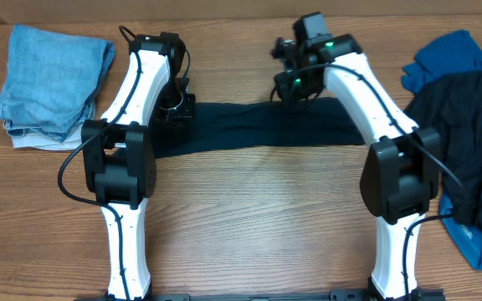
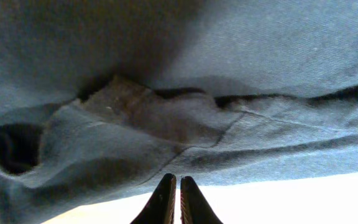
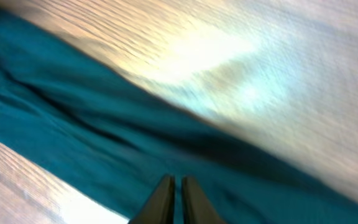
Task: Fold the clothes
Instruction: 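Move the right gripper to the strip's center and grasp it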
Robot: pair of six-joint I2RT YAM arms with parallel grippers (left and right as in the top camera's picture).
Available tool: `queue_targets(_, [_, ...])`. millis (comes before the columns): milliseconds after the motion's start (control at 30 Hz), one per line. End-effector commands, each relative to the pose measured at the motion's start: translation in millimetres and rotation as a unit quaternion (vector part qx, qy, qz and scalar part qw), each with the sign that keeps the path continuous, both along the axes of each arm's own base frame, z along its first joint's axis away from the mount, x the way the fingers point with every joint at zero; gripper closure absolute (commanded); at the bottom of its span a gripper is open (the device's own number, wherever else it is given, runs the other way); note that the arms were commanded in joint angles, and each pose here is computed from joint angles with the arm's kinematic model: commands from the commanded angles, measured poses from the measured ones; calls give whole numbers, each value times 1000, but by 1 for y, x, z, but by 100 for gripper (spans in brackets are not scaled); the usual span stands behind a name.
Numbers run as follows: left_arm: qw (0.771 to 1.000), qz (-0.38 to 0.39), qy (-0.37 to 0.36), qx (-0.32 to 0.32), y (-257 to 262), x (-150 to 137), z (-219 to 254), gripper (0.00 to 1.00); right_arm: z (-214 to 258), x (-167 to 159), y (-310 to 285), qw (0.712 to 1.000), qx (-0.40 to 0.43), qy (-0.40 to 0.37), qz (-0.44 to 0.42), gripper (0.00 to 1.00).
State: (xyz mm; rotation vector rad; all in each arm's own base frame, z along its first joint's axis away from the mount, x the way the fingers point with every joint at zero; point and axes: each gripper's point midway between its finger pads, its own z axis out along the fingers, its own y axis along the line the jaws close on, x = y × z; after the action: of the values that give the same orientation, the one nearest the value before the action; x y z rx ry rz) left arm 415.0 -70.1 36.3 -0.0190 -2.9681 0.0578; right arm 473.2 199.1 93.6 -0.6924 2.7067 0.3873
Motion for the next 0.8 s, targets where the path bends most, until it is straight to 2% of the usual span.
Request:
queue_targets(0, [1000, -1, -14, 19, 10, 3, 7, 90, 14, -2, 31, 994, -5, -57, 92, 96])
queue_targets(67, [1000, 5, -19, 19, 10, 5, 7, 89, 8, -9, 45, 989, -13, -61, 132, 96])
queue_targets(100, [1000, 6, -22, 19, 10, 6, 7, 89, -1, -16, 50, 988, -18, -52, 147, 90])
queue_targets(133, [1000, 6, -22, 18, 9, 7, 6, 88, -8, -19, 54, 987, -20, -43, 152, 64])
queue_targets(167, [1000, 6, -23, 18, 10, 7, 6, 83, -18, -20, 57, 987, -22, -35, 155, 44])
queue_targets(200, [1000, 6, -23, 19, 10, 7, 6, 78, -22, -21, 58, 987, -23, -32, 157, 41])
queue_targets(233, [1000, 7, -25, 16, 9, 8, 6, 66, -33, -24, 60, 987, -26, -20, 159, 40])
queue_targets(267, [1000, 7, -25, 15, 8, 8, 6, 49, -39, -27, 60, 986, -29, -12, 162, 40])
queue_targets(400, [999, 7, -31, 14, 8, 11, 6, 33, -44, -29, 59, 981, -37, -14, 191, 42])
queue_targets(433, [999, 7, -31, 14, 8, 11, 6, 28, -44, -30, 62, 974, -37, -24, 224, 47])
queue_targets(600, [999, 7, -31, 14, 8, 11, 6, 24, -42, -33, 66, 946, -39, -57, 316, 53])
queue_targets(667, [999, 7, -31, 14, 8, 11, 6, 20, -41, -35, 69, 941, -32, -62, 331, 61])
queue_targets(767, [999, 7, -31, 14, 8, 11, 6, 18, -40, -37, 72, 940, -22, -60, 335, 77])
